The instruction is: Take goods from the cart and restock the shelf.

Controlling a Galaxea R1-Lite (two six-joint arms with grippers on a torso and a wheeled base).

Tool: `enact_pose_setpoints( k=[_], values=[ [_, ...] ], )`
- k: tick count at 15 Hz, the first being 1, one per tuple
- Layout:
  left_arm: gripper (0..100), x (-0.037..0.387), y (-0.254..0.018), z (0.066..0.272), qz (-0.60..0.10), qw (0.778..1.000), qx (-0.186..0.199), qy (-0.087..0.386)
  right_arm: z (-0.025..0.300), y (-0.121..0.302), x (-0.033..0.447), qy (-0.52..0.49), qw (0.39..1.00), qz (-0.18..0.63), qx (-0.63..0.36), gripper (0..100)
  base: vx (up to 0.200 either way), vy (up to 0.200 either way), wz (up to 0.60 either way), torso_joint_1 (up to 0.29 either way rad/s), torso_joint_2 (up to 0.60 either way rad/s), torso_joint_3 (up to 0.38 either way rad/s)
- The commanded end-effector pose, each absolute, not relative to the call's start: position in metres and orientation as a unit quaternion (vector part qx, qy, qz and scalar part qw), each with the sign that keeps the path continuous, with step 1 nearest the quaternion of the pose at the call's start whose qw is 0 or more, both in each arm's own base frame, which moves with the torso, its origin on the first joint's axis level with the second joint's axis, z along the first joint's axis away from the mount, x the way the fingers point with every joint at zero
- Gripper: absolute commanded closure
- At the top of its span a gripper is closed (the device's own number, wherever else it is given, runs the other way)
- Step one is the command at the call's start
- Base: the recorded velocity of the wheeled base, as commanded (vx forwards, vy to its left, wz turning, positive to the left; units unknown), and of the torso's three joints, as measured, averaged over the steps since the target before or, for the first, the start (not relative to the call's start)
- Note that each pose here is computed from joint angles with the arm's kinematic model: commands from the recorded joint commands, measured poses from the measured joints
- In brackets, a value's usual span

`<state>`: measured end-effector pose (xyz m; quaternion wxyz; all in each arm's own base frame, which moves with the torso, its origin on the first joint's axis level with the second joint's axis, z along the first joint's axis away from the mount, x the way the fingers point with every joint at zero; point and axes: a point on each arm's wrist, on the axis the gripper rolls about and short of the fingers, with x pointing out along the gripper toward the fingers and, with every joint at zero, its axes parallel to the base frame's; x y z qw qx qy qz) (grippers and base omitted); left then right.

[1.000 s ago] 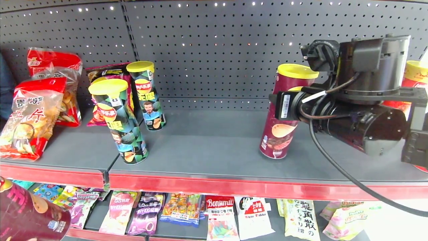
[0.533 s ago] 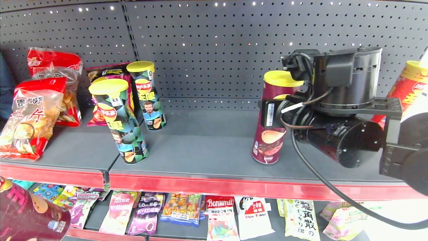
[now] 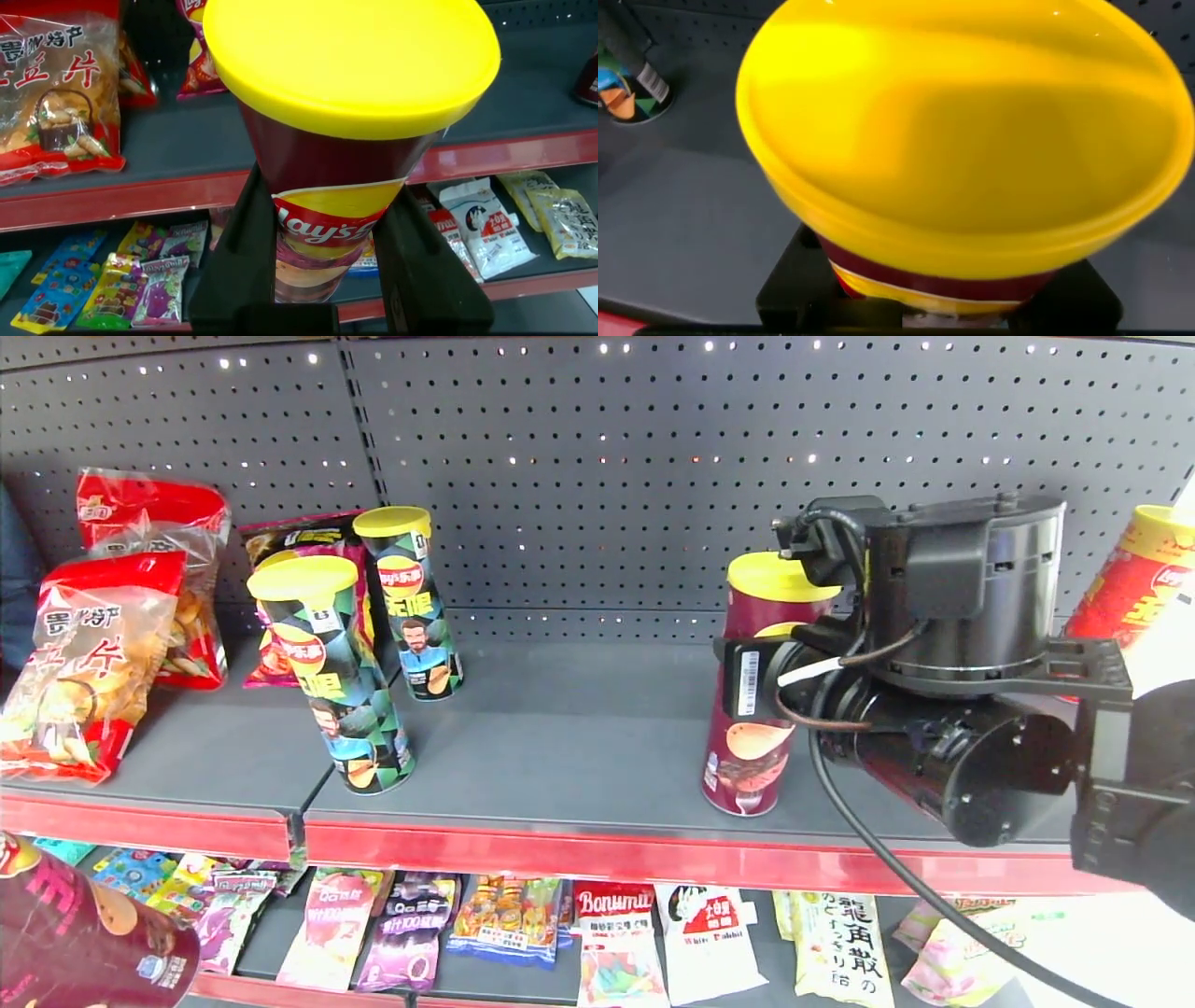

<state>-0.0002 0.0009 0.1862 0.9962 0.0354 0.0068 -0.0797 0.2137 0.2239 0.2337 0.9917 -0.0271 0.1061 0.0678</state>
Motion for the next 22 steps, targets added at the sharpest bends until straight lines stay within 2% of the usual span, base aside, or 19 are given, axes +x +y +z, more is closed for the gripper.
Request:
enact_pose_setpoints(
  k=[1,17,18,22],
  values=[
    [100,-0.0003,0.0010,0.1862,-0.079,0.996,0.035,0.006,0.2328,0.2226,0.2045,0.108,0.991,0.077,-0.030,100,0.000,0.000,0.00,0.000,0.00,0.000],
    [100,-0.0003,0.0010,0.1862,-0.080,0.996,0.035,0.006,0.2298,0.2229,0.1967,0.110,0.990,0.081,-0.035,100,0.000,0.000,0.00,0.000,0.00,0.000],
    [100,-0.0003,0.0010,0.1862,-0.080,0.996,0.035,0.006,0.2285,0.2233,0.1971,0.111,0.990,0.081,-0.037,0,0.000,0.000,0.00,0.000,0.00,0.000],
    [100,-0.0003,0.0010,0.1862,-0.079,0.996,0.035,0.006,0.2292,0.2238,0.1975,0.111,0.990,0.081,-0.037,0,0.000,0.000,0.00,0.000,0.00,0.000]
  ],
)
